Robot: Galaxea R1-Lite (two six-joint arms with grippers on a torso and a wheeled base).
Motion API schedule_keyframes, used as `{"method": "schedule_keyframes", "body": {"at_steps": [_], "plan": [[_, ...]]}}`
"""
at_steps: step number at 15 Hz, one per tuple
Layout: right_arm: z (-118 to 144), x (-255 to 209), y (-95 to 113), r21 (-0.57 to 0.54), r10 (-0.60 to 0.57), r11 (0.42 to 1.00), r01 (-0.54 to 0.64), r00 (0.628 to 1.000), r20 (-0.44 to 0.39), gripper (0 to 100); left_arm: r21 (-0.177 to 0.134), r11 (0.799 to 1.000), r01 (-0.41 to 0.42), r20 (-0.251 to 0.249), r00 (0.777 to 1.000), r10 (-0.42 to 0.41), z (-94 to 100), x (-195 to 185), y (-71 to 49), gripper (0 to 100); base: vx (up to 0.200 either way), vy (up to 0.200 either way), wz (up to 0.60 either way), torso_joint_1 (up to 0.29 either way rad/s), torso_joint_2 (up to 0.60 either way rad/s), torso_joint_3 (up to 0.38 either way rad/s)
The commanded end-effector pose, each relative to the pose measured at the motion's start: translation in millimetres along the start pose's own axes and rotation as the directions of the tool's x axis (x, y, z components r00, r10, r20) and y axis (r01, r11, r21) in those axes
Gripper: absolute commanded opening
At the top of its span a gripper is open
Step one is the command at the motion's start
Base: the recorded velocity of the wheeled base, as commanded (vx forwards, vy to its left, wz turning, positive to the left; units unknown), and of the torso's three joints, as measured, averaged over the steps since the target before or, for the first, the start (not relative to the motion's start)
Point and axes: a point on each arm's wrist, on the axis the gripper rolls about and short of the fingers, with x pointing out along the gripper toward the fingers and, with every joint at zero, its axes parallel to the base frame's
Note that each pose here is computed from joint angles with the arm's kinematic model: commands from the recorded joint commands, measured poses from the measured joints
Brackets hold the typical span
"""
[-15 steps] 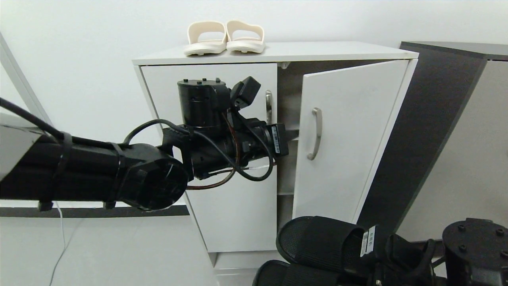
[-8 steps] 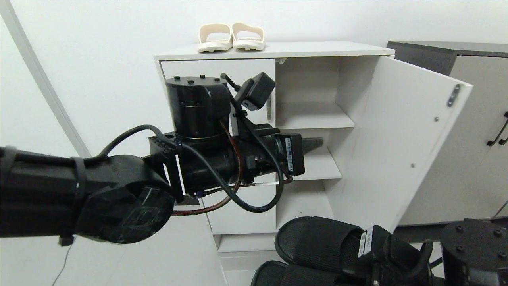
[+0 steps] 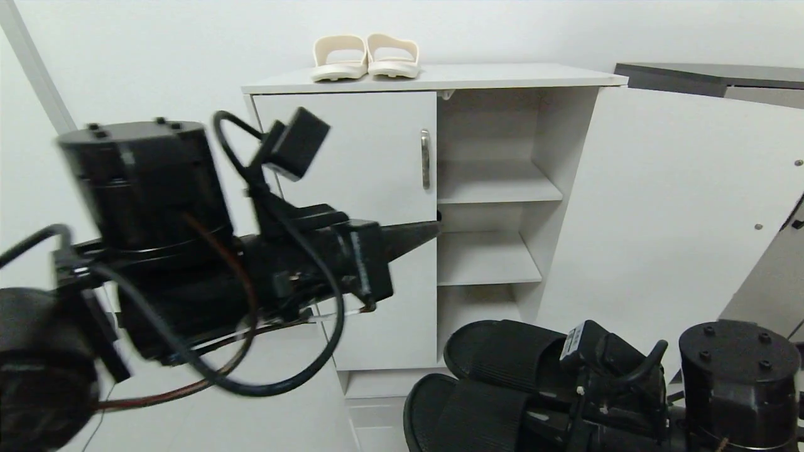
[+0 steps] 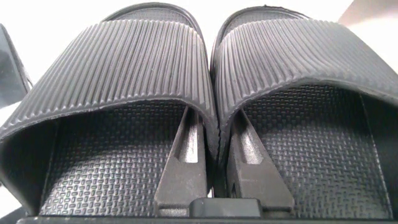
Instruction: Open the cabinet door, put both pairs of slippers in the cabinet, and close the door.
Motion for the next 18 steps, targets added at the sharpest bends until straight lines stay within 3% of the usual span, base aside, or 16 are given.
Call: {"method": "schedule_keyframes", "body": {"at_steps": [1, 3, 5, 6, 9, 10, 11, 13, 14, 15, 16, 17, 18], "plan": [[-3, 5, -3, 0.005, -0.009, 1.0, 0.009, 1.0, -0.013, 0, 0.083, 0.988, -0.134, 0.102, 0.987, 0.125, -22.9, -146, -29.5, 0, 0.0, 0.0, 0.0, 0.0, 0.0, 0.0], [-4, 6, -4, 0.006, -0.012, 1.0, 0.012, 1.0, -0.012, 0, 0.132, 0.949, -0.285, 0.129, 0.954, 0.269, -33.7, -197, -33.8, 0, 0.0, 0.0, 0.0, 0.0, 0.0, 0.0], [-4, 6, -4, 0.007, -0.014, 1.0, 0.014, 1.0, -0.014, 0, 0.135, 0.913, -0.385, 0.152, 0.919, 0.365, -42.6, -227, -41.5, 0, 0.0, 0.0, 0.0, 0.0, 0.0, 0.0], [-4, 6, -4, 0.007, -0.014, 1.0, 0.015, 1.0, -0.012, 0, 0.13, 0.87, -0.476, 0.166, 0.875, 0.454, -53.0, -243, -46.2, 0, 0.0, 0.0, 0.0, 0.0, 0.0, 0.0], [-4, 7, -8, 0.013, -0.03, 0.999, 0.03, 0.999, -0.015, 0, 0.104, 0.804, -0.586, 0.186, 0.805, 0.563, -90.0, -261, -46.3, 0, 0.0, 0.0, 0.0, 0.0, 0.0, 0.0], [-4, 8, -10, 0.016, -0.035, 0.999, 0.035, 0.999, -0.012, 0, 0.093, 0.74, -0.667, 0.201, 0.74, 0.642, -103.6, -263, -43.3, 0, 0.0, 0.0, 0.0, 0.0, 0.0, 0.0], [-3, 9, -11, 0.017, -0.04, 0.999, 0.04, 0.999, -0.006, 0, 0.107, 0.682, -0.724, 0.211, 0.686, 0.696, -115.8, -263, -41.4, 0, 0.0, 0.0, 0.0, 0.0, 0.0, 0.0], [-3, 15, -15, 0.022, -0.051, 0.998, 0.051, 0.999, -0.009, 0, 0.12, 0.606, -0.786, 0.238, 0.615, 0.752, -138.2, -266, -39.4, 0, 0.0, 0.0, 0.0, 0.0, 0.0, 0.0], [-3, 16, -16, 0.027, -0.059, 0.998, 0.059, 0.998, -0.008, 0, 0.128, 0.579, -0.805, 0.234, 0.592, 0.771, -145.9, -266, -37.3, 0, 0.0, 0.0, 0.0, 0.0, 0.0, 0.0], [-2, 20, -17, 0.048, -0.086, 0.995, 0.086, 0.996, 0.004, 0, 0.141, 0.523, -0.841, 0.234, 0.542, 0.807, -162.0, -265, -33.2, 0, 0.0, 0.0, 0.0, 0.0, 0.0, 0.0], [-1, 23, -18, 0.059, -0.105, 0.993, 0.105, 0.994, 0.008, 0, 0.13, 0.494, -0.86, 0.244, 0.51, 0.825, -170.0, -264, -31.0, 0, 0.0, 0.0, 0.0, 0.0, 0.0, 0.0], [-1, 23, -18, 0.06, -0.11, 0.992, 0.109, 0.994, 0.01, 0, 0.128, 0.485, -0.865, 0.253, 0.501, 0.828, -172.4, -264, -30.7, 0, 0.0, 0.0, 0.0, 0.0, 0.0, 0.0], [-3, 27, -19, 0.062, -0.119, 0.991, 0.118, 0.993, 0.004, 0, 0.154, 0.457, -0.876, 0.277, 0.482, 0.831, -183.7, -264, -28.4, 0, 0.0, 0.0, 0.0, 0.0, 0.0, 0.0]]}}
